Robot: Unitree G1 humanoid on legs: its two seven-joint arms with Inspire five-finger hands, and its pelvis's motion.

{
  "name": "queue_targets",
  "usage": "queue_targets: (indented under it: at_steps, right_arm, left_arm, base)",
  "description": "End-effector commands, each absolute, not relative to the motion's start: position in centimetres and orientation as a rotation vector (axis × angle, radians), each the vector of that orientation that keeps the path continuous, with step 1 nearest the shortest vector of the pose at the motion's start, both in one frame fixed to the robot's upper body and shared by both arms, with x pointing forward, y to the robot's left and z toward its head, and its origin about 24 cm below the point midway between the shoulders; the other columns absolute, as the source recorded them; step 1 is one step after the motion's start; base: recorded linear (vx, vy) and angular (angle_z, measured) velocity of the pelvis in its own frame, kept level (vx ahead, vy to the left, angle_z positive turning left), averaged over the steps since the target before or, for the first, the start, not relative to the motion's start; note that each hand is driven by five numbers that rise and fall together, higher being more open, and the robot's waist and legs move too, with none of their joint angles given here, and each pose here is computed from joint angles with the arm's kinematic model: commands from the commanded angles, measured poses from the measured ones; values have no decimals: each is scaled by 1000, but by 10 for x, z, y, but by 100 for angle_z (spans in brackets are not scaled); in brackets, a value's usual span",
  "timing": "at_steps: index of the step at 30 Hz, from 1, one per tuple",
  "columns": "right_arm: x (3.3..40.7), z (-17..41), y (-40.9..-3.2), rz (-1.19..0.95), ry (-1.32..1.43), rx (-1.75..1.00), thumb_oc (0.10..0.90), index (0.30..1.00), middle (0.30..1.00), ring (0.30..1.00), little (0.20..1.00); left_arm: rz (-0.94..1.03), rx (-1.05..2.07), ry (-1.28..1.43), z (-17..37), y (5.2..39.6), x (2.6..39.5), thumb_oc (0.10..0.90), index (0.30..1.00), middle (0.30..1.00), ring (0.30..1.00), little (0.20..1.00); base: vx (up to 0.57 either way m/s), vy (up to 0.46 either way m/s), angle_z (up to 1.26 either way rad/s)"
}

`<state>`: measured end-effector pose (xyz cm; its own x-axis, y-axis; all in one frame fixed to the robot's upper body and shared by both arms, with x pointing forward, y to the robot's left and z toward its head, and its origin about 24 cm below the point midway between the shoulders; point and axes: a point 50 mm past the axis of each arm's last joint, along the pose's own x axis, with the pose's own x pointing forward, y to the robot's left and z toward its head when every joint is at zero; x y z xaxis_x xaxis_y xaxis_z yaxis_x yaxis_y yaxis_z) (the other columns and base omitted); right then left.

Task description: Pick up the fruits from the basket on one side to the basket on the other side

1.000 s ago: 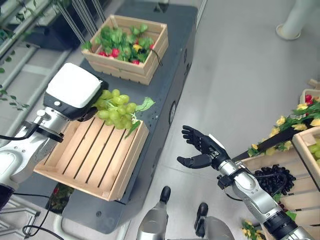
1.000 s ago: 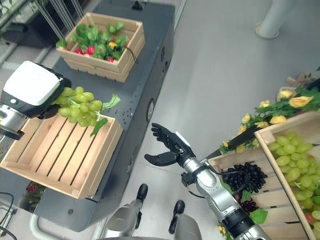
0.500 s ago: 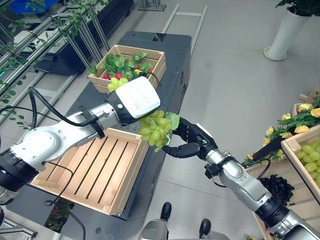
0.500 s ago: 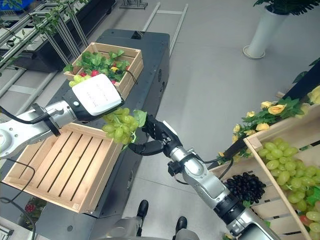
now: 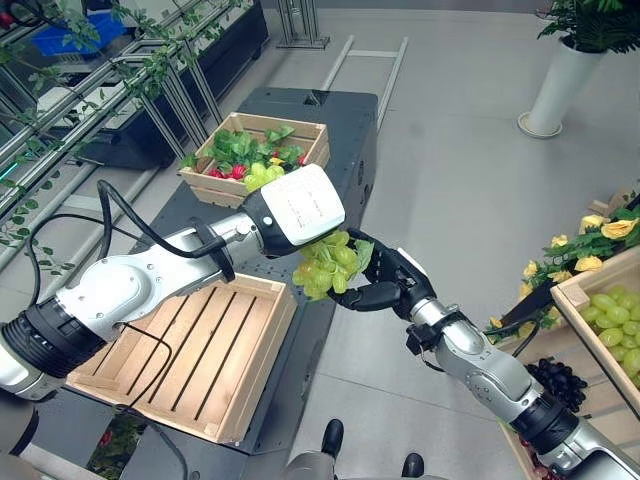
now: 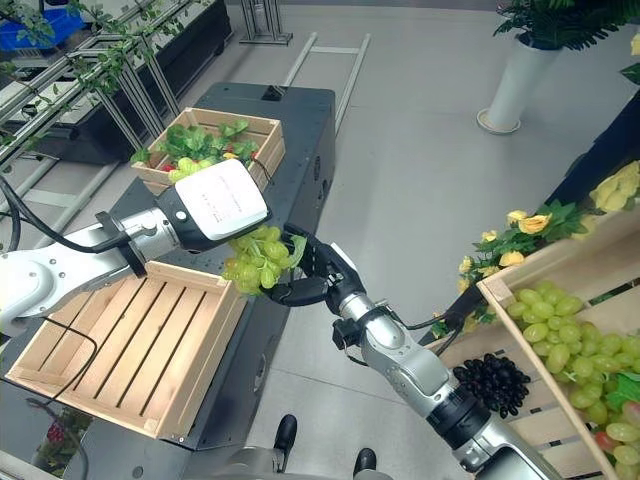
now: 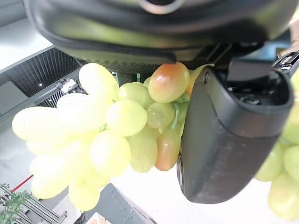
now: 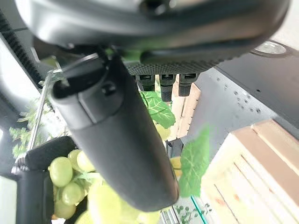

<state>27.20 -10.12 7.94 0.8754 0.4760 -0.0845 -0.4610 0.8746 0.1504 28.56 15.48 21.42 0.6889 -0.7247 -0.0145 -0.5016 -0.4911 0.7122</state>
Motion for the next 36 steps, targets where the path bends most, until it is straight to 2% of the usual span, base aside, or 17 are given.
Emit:
queue_targets:
  at_steps: [1,9,16,21,26,36]
  right_arm:
    - [264,129,-74,698,-55,292,800,900,900,900,900]
    - [248,129,-69,958,73,573,800,900,900,900,900]
    - [233,118,-65,1129,167,704,800,900,900,900,900]
    - [232,121,-72,1191,129,742,800,900,900,900,900]
    - [235,123,-81,1167,67,785,800,900,900,900,900]
    - [239,113,-83,982,72,874,800,900,900,900,900]
  left_arm:
    - [-190,2192,-1051,254,144,293,400,300,300,300,300]
    - [-201,2177,-1066,247,146,290,400,300,300,300,300]
    - [-201,2170,-1085,247,149,285,400,300,300,300,300]
    - [-202,2170,-1072,247,156,284,400,300,300,300,300]
    - [-208,2155,-1063,246,162,283,400,300,300,300,300]
    - [-242,2138,-1047,234,161,282,400,300,300,300,300]
  base:
    - [5,-14,9]
    - [0,-5,4]
    - [0,0,0]
    - [0,0,0]
    - [0,0,0]
    - [0,0,0]
